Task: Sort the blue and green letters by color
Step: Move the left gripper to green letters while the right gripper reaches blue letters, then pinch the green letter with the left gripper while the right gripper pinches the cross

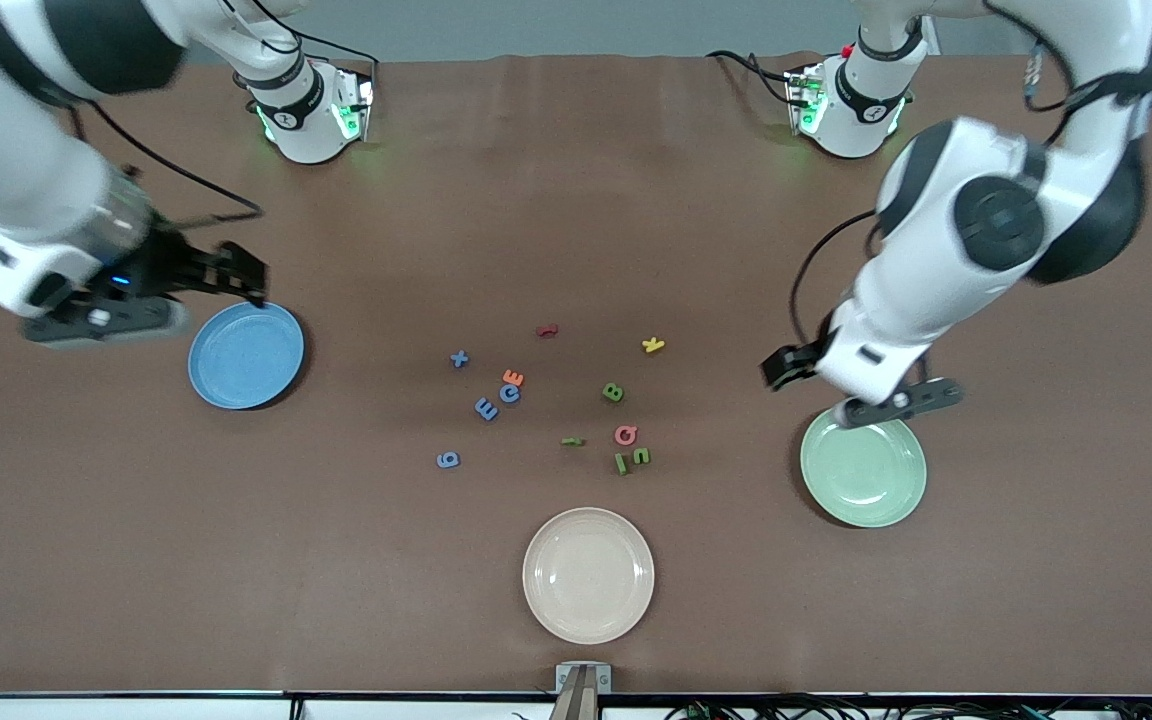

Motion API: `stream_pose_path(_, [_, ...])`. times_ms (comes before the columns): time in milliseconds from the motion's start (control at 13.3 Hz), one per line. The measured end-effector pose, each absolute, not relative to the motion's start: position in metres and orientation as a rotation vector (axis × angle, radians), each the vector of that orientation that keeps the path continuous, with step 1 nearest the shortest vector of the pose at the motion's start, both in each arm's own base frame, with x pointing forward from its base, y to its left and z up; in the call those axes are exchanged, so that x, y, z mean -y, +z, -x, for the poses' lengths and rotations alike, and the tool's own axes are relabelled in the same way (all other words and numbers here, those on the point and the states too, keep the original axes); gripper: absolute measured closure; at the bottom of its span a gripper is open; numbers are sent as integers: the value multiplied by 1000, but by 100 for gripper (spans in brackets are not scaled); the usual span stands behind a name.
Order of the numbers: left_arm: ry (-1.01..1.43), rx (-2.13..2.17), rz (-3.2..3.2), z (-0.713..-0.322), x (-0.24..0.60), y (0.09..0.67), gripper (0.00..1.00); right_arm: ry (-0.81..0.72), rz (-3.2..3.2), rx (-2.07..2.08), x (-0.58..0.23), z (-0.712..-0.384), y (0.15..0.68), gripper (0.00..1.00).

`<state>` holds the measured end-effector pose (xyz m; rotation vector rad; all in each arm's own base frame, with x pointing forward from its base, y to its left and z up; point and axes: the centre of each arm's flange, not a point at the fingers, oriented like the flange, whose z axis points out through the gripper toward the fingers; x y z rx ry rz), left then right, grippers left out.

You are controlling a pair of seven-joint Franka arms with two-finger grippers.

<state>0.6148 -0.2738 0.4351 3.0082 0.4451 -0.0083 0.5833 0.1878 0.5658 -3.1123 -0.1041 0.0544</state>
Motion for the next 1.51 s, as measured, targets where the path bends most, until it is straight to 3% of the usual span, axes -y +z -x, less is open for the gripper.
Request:
stream_pose_path(226, [-16, -735, -2896, -620, 322, 375, 1, 70, 3115, 73, -260, -587, 514, 0])
stream_pose_path(377, [-21, -962, -2780, -620, 354, 342, 2, 161, 3134, 124, -293, -581, 474, 0])
stream_pose_path(679, [-103, -1374, -2544, -610, 412, 272, 12, 288, 3158, 181, -319, -566, 380, 0])
stream_pose_path(830, [-149, -1492, -2481, -599, 429, 237, 24, 276, 3164, 142, -327, -552, 343, 0])
stream_pose_path(981, [-175, -1589, -2415, -592, 441, 216, 28, 210, 3154, 115, -338, -537, 314, 0])
stream_pose_path(1282, [-174, -1678, -2271, -590, 461, 206, 29, 96, 3124, 96, -328, -515, 255, 0])
stream_pose_path(1509, [-169, -1692, -2253, -584, 481, 202, 31, 103, 3125, 115, -328, -498, 220, 0])
